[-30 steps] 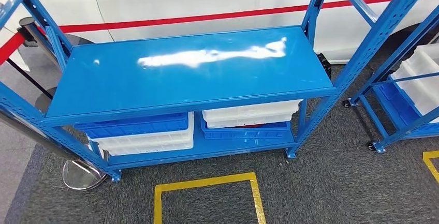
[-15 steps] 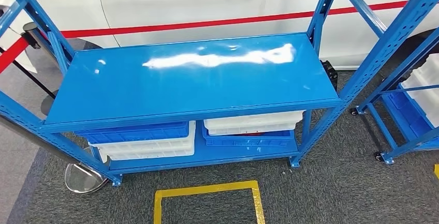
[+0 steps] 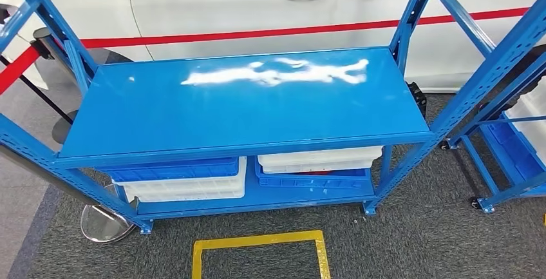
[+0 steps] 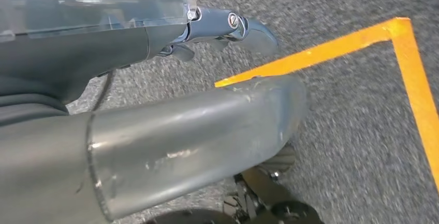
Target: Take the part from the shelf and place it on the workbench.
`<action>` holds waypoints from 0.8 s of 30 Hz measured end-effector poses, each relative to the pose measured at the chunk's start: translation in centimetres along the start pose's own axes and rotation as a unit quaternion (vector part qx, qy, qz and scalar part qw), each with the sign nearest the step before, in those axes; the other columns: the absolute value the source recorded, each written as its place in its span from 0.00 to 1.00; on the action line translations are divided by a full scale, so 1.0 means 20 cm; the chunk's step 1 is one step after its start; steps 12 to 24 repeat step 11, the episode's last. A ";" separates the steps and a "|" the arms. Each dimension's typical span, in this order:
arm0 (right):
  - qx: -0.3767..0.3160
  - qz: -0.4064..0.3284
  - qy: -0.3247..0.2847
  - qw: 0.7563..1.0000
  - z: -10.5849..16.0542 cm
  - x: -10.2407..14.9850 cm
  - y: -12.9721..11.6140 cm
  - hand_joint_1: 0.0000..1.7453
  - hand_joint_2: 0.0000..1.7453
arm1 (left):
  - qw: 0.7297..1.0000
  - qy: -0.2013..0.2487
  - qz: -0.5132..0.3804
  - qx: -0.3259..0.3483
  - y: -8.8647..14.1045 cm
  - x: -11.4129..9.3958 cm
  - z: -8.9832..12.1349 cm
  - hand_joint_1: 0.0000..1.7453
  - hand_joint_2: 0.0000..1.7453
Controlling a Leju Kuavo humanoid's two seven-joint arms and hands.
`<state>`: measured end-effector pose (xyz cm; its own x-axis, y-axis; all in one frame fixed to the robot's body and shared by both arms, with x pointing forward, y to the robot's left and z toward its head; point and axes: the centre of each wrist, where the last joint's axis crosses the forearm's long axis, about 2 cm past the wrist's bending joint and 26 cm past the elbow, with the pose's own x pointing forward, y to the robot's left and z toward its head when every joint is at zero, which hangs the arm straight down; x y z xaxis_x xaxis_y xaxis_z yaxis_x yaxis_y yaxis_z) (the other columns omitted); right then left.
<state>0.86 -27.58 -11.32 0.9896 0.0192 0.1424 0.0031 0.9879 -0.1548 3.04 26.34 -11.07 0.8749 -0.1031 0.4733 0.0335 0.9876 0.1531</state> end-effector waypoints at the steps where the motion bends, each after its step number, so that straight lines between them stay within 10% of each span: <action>1: -0.001 -0.001 0.000 1.000 0.00 0.00 0.00 0.00 1.00 | 1.000 0.001 0.000 0.000 0.00 0.00 0.00 0.00 0.00; 5: -0.002 -0.005 0.001 1.000 0.00 0.00 0.00 0.00 1.00 | 1.000 0.004 0.001 0.002 0.00 0.00 0.00 0.00 0.00; 9: -0.005 -0.007 0.001 1.000 0.00 0.00 0.00 0.00 0.00 | 1.000 0.006 0.003 0.004 0.00 0.00 0.00 0.00 0.00; 24: -0.006 -0.009 0.001 1.000 0.00 0.00 0.00 0.00 0.00 | 1.000 0.007 0.003 0.005 0.00 0.00 0.00 0.00 0.00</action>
